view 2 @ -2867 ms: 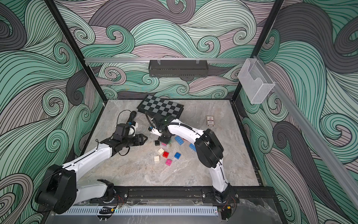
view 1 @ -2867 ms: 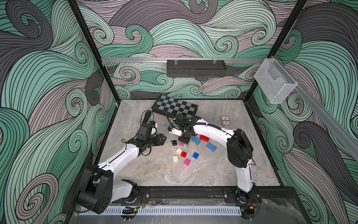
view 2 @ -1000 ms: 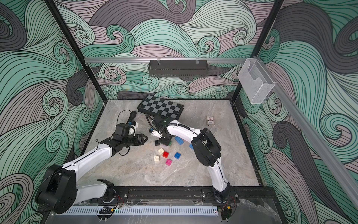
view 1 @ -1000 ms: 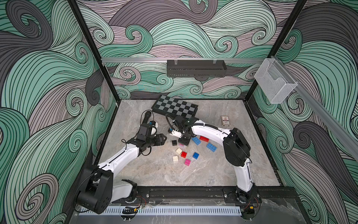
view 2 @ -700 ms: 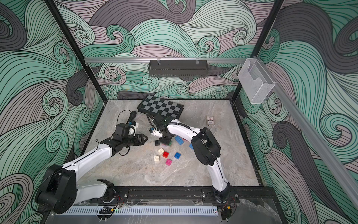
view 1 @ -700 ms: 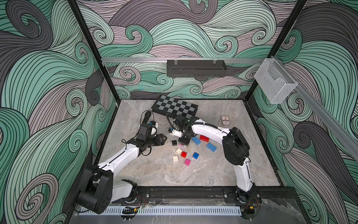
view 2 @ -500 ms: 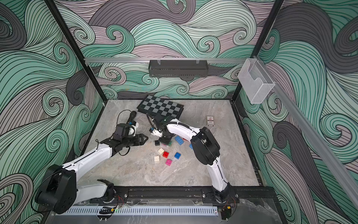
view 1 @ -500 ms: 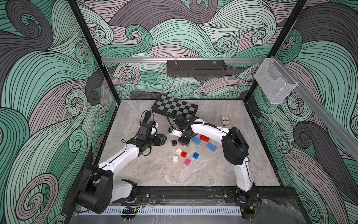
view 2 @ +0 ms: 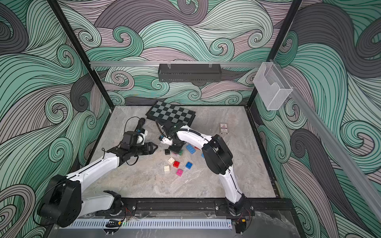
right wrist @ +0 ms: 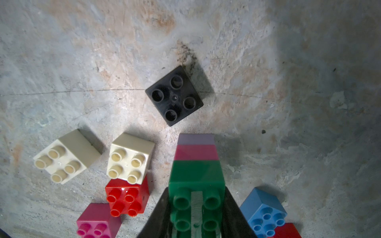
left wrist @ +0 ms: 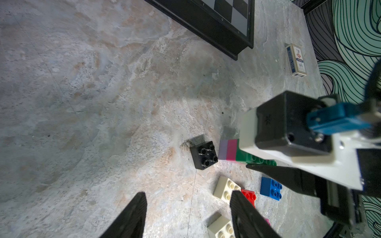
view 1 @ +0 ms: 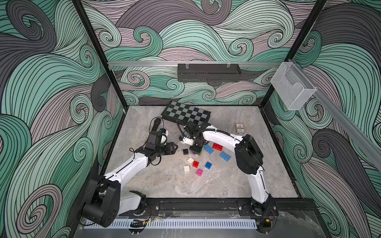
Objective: Assemble the letter p with lego
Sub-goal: Assemble the lego brick with the lego brick, then pick up the lego brick from the center of the board, then assemble the lego brick with the lego brick, then pick up the lego brick from the center of the board.
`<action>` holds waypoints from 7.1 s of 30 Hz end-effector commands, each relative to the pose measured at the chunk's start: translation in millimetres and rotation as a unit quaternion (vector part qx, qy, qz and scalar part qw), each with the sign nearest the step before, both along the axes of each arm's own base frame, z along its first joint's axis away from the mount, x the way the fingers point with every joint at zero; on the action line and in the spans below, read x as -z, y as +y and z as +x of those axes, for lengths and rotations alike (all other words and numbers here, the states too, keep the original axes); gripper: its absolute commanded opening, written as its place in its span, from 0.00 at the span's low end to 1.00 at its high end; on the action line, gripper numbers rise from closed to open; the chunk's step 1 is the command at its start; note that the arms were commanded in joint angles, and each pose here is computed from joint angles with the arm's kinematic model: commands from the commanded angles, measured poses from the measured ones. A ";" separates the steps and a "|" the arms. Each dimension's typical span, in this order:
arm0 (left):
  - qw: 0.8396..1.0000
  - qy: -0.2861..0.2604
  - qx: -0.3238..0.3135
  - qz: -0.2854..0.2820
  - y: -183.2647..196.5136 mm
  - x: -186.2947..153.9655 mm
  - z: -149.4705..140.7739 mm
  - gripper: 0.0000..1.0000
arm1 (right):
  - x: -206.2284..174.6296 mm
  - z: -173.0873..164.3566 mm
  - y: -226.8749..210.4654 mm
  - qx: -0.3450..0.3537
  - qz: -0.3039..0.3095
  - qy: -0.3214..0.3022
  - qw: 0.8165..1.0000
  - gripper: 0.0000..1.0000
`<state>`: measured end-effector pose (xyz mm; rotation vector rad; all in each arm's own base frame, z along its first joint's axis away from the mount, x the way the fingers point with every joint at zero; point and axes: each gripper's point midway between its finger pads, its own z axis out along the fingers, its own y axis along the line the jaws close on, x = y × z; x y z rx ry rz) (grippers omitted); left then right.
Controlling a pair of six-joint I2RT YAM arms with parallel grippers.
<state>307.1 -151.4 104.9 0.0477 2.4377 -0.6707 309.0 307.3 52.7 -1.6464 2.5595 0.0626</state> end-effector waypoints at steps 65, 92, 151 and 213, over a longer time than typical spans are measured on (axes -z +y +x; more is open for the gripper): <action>0.999 -0.042 0.009 -0.004 0.6 -17.8 -2.3 0.65 | 5.3 -79.1 -75.9 0.097 -0.013 -0.017 0.995 0.19; 0.997 -0.066 0.032 -0.008 -3.3 -18.6 -5.5 0.65 | -55.9 -23.8 5.1 -0.090 0.024 -0.020 0.995 0.15; 0.997 -0.065 0.031 -0.005 -2.0 -17.9 -5.8 0.65 | 20.1 -16.6 -6.8 -0.038 -0.060 0.027 0.997 0.15; 0.997 -0.073 0.026 -0.014 -2.2 -22.2 -7.0 0.65 | -13.5 19.2 -65.6 0.152 -0.035 -0.185 0.970 0.81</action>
